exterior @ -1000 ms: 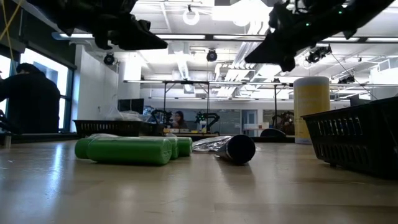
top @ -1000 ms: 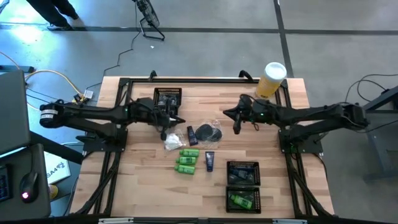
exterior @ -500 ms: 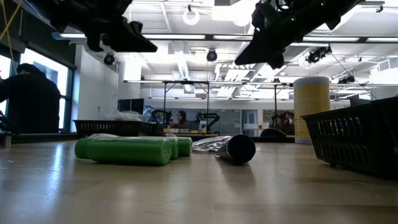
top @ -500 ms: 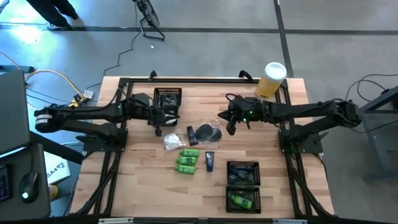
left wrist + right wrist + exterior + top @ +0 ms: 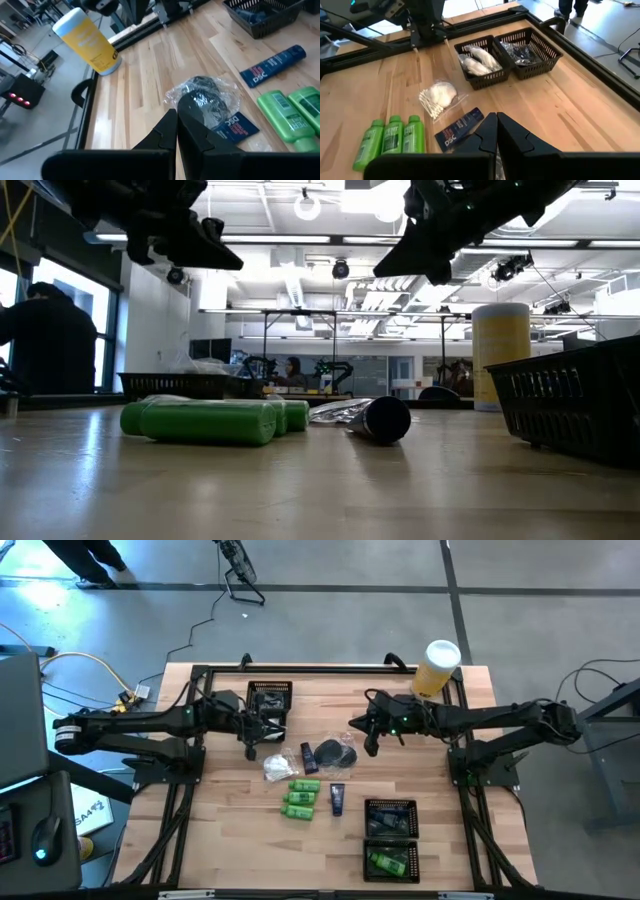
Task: Pick & Place Travel size toiletries
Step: Put the black hairbrush into the top black basket
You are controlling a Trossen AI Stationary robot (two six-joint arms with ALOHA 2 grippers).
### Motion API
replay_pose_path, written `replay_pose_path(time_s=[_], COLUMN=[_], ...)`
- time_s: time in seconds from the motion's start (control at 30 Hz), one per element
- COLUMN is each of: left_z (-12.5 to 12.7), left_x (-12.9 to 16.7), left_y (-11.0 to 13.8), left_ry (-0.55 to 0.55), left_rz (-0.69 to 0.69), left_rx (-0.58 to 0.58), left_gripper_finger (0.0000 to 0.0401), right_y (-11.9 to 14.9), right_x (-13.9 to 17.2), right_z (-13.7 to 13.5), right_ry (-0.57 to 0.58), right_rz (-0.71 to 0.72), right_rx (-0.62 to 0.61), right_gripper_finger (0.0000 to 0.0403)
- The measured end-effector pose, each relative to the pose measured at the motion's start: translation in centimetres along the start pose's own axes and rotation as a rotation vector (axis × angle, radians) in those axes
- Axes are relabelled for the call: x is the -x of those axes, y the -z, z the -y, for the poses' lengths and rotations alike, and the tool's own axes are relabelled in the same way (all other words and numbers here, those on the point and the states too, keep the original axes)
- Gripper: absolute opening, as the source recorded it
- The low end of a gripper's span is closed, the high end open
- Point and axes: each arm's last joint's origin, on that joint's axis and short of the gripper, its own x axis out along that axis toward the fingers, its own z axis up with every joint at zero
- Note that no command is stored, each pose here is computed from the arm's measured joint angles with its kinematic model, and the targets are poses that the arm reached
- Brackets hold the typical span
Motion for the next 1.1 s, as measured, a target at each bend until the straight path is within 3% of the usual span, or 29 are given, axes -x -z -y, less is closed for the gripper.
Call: replay_pose_path(time_s=[0.3,0.6,1.1], left_z=[0.1,0.3,0.3], left_x=[0.0,-1.2,-3.2], left_y=[0.1,0.8,1.3], left_ry=[0.003,0.032,0.028], left_rz=[-0.012,-0.070,-0.068], left_rx=[0.003,0.090,0.049], left_gripper_finger=[0.0007,0.0007,0.0007], right_y=[-0.1,-0.1,-0.2], right_x=[0.0,0.0,0.0], right_z=[-0.1,-0.1,0.0], right_ry=[-0.014,-0.015,0.023], right_rz=[0.011,0.014,0.020], right_rx=[0.047,0.048,0.078], right_gripper_finger=[0.0002,0.0002,0.0002])
